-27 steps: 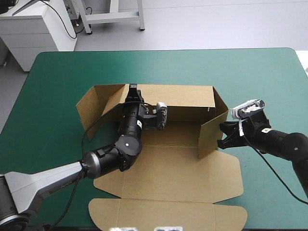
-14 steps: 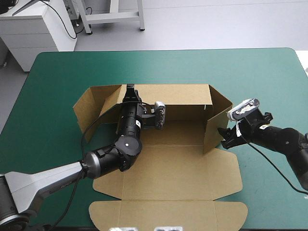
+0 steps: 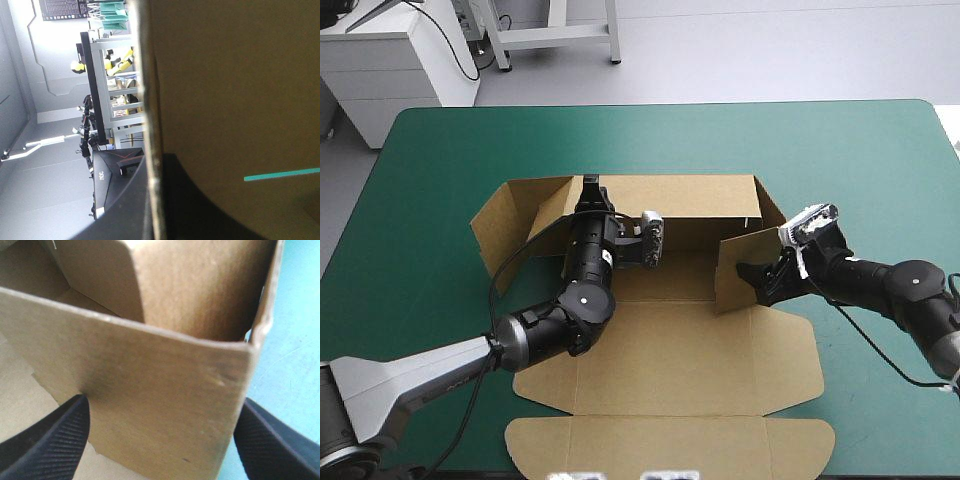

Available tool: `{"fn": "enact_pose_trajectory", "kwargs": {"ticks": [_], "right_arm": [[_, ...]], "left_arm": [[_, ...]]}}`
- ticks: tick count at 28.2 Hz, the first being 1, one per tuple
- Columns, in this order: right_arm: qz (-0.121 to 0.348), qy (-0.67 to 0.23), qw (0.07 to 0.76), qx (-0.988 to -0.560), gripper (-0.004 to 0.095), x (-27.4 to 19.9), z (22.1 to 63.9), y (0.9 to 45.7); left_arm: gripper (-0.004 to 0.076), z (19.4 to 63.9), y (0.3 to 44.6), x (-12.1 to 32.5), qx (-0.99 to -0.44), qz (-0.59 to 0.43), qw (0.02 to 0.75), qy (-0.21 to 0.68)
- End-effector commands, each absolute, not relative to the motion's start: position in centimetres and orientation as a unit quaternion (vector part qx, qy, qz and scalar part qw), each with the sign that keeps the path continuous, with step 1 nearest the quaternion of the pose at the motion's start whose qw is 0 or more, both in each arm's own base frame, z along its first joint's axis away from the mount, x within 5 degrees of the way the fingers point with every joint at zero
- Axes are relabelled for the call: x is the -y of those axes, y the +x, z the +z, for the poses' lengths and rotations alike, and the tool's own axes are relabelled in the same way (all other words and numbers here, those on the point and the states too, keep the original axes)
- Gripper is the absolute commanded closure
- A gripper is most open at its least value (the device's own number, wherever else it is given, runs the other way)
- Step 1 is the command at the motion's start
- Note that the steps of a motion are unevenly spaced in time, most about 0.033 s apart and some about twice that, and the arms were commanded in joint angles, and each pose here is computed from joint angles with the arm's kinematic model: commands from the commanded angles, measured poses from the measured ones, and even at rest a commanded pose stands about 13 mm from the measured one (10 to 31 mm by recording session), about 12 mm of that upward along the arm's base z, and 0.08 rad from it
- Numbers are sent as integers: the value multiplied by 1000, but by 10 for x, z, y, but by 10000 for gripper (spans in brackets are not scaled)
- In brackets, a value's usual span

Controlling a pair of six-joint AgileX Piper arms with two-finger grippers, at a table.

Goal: Fold the box

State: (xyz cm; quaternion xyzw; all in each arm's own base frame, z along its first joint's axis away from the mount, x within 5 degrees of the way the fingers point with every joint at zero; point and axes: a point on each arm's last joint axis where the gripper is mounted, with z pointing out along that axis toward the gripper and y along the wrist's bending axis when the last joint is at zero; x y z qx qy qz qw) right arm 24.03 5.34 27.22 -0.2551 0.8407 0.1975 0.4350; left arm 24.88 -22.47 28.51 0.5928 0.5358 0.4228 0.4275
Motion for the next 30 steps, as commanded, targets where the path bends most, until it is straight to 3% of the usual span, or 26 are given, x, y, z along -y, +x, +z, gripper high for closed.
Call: {"fn": "enact_pose_trajectory", "kwargs": {"ticks": [1, 5, 12, 20, 23, 28, 30], "right_arm": [[210, -255, 461, -824, 242, -60, 286, 240], [195, -276, 469, -816, 260, -82, 285, 239], [132, -233, 511, -817, 261, -99, 285, 243], [108, -210, 532, -813, 290, -102, 288, 244], [108, -185, 537, -816, 411, -100, 289, 246], [112, -185, 535, -817, 890, -100, 289, 246], [116, -182, 534, -817, 917, -101, 289, 245]], "left_arm": [[732, 307, 247, 219, -531, 441, 450, 566], [732, 307, 247, 219, -531, 441, 450, 566], [732, 307, 247, 219, -531, 441, 450, 566], [732, 307, 247, 220, -531, 440, 450, 567], [732, 307, 247, 220, -531, 440, 450, 568], [732, 307, 247, 220, -531, 440, 450, 568], [732, 307, 247, 219, -531, 441, 450, 566]]}}
